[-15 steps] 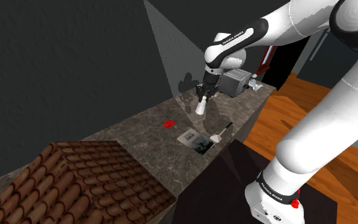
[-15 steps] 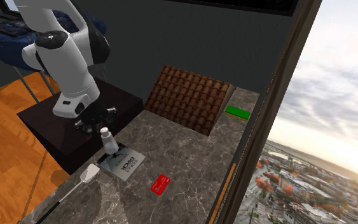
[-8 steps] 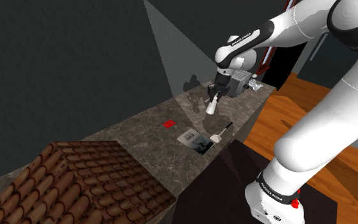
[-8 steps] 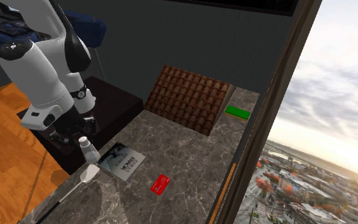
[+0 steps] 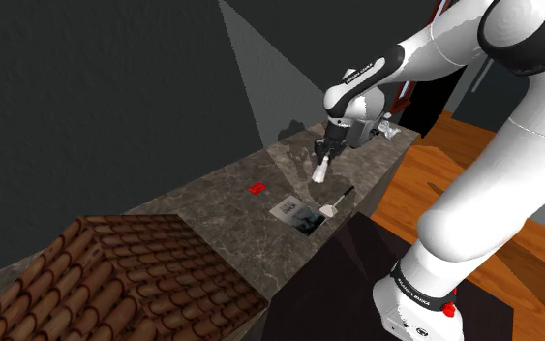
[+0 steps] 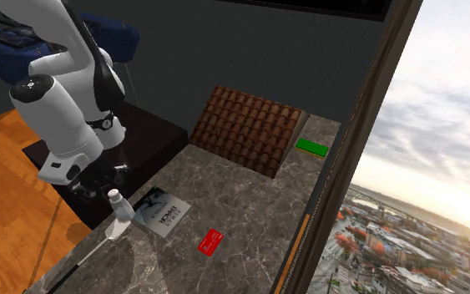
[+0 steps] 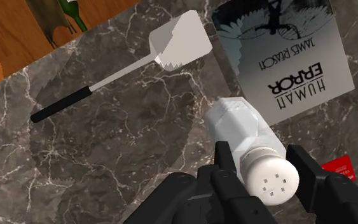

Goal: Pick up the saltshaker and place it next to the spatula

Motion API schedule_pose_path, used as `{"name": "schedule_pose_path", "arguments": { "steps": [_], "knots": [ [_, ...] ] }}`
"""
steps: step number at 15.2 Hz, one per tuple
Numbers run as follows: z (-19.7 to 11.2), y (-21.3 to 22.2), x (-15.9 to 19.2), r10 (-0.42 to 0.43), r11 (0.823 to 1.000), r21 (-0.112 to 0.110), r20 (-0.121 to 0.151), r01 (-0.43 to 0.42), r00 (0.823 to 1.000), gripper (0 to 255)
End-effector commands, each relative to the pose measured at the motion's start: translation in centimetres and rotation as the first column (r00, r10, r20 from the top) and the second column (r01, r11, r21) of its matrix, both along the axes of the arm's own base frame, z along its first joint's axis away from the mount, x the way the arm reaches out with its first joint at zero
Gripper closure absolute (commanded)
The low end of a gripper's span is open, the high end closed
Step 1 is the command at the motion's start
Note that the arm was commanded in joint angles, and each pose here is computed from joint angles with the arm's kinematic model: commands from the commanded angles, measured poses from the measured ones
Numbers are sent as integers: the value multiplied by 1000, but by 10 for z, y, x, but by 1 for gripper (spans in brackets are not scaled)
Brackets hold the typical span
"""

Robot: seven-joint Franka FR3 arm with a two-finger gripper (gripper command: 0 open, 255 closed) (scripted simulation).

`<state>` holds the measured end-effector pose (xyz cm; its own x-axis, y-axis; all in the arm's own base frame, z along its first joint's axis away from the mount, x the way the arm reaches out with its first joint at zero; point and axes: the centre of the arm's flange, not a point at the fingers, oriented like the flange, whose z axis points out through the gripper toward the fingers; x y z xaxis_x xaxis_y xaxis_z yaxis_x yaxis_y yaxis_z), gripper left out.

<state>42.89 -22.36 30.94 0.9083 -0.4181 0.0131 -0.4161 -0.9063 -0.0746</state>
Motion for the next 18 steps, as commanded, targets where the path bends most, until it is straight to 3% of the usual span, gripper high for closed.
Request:
{"name": "schedule_pose_path", "arguments": {
  "steps": [1,18],
  "knots": [
    [-11,-1,1,0,1000,0,0,0,1000,255],
    [-101,-1,1,0,1000,0,0,0,1000,255]
  ]
}}
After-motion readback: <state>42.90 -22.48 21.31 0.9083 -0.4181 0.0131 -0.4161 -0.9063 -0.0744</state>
